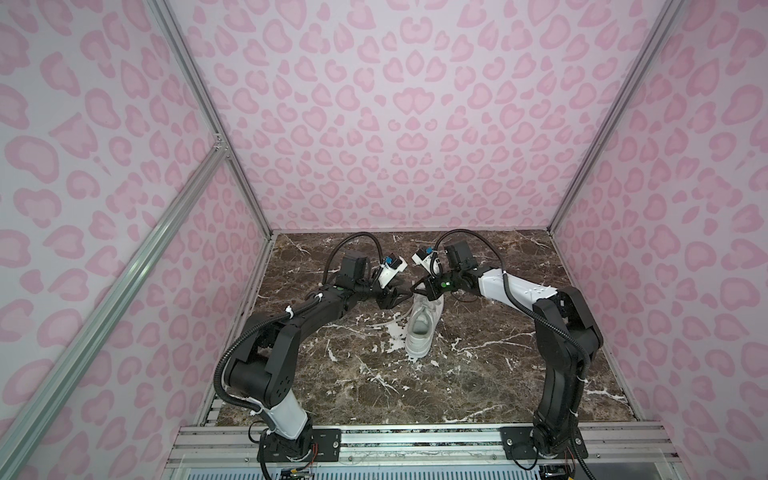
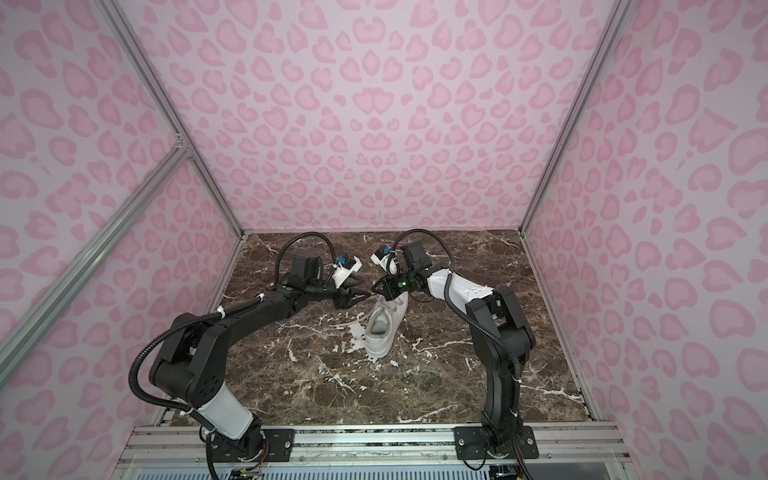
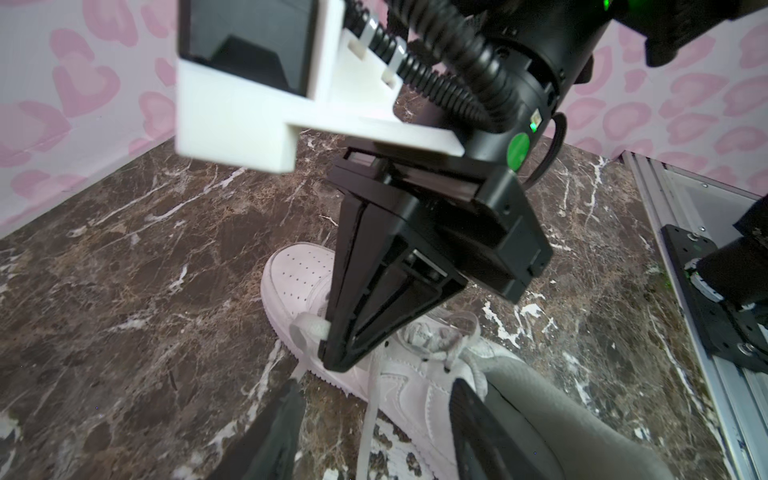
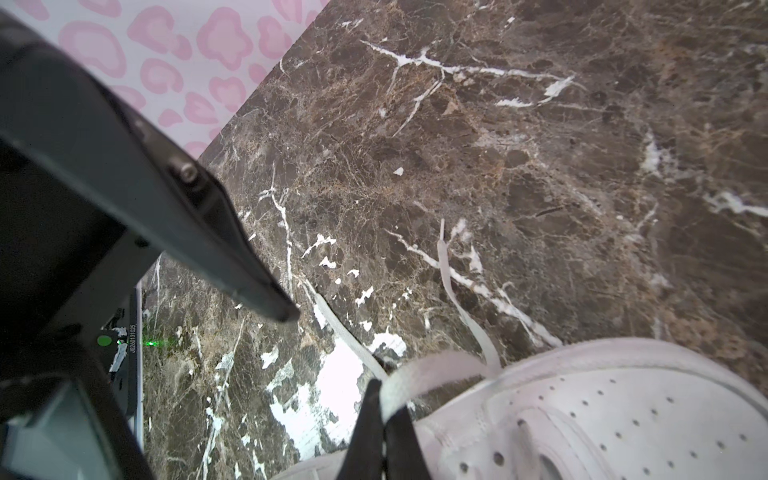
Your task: Tie the shoes
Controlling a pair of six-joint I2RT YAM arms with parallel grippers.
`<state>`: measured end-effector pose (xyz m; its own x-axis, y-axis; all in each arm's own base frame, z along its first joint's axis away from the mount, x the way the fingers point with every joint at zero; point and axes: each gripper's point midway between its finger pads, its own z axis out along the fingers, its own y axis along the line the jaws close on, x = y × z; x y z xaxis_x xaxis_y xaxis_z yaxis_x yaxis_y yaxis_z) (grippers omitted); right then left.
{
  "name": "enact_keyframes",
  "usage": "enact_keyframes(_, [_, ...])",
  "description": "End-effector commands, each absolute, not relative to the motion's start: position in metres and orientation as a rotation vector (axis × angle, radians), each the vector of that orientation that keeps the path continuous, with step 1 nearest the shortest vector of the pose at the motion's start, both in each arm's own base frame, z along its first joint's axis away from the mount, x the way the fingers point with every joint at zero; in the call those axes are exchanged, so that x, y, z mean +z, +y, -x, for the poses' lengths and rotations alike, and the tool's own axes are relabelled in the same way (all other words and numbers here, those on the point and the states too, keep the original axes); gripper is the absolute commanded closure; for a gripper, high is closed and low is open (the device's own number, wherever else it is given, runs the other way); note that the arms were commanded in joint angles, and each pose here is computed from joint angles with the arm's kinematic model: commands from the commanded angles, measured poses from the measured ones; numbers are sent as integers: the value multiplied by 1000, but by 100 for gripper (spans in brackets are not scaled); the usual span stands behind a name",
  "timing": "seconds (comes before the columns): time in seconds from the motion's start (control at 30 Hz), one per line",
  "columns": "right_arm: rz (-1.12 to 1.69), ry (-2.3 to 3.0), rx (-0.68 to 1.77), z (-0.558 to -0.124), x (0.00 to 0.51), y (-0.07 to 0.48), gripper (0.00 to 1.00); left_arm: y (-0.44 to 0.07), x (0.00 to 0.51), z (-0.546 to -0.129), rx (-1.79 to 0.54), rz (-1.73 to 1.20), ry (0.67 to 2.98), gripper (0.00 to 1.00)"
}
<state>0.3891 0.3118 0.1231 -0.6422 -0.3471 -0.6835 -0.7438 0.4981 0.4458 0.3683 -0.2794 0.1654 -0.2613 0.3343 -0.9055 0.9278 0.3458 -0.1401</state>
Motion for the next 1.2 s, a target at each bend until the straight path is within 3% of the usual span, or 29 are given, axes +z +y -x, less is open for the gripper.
enact_keyframes(0.0, [934,2181,989,-389,124,311,100,-281,173,-367,-1073,-1118,1749,42])
enact_keyframes(0.33, [995,2070,968,-388,129,316,100,-288,167,-383,-1247,-966,1809,43])
enact_keyframes(0.57, [1039,2050,939,-384,127,317,100,-292,158,-389,-1285,-921,1855,50])
enact_keyframes(1.17, [1065,2016,925,-378,129,316,100,-304,151,-391,-1365,-884,1912,74])
